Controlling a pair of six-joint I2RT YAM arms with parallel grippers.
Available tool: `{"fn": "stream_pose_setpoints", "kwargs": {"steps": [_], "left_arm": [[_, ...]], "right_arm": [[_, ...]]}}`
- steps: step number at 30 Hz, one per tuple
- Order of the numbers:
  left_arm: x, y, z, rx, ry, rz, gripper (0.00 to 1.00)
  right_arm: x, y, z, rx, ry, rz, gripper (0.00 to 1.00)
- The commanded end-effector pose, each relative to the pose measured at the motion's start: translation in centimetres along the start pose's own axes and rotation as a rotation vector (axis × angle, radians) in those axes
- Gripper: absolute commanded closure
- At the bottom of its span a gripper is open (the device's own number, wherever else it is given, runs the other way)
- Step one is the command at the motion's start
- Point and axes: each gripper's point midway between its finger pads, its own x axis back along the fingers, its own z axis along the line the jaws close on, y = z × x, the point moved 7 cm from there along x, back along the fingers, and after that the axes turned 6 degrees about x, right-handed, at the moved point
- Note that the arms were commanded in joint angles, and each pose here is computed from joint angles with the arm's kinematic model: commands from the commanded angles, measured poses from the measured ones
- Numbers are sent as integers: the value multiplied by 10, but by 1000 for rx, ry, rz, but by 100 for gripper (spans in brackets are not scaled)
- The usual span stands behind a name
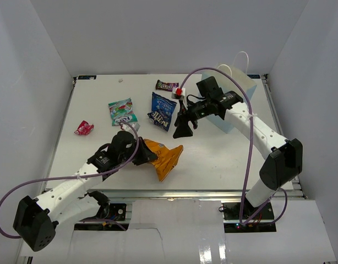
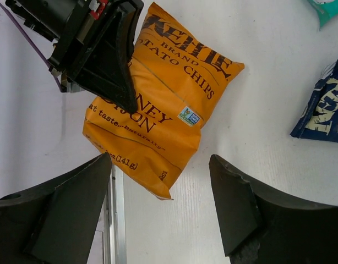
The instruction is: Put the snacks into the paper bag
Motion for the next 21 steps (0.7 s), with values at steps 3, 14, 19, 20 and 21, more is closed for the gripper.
{"fn": "stream_pose_setpoints", "kwargs": {"steps": [3,14,19,20,21], "left_arm": [[2,11,-31,-31,-102,-80,100],[-7,-3,-50,-145,-171,-46,100],[-3,-8,-58,-208,-207,-54,100],[-1,-8,-60,-224,-216,-64,100],[2,-10,-63,-254,-232,-68,100]], "right_arm": [[27,46,-18,74,-101,-82,22],[28,30,-39,-177,-154,-107,4],[7,-9,-32,-378,-142,-52,2],[1,-25,-30,-430,-146,-23,2],[-3,-32,-28,-481,-154,-10,2]]}}
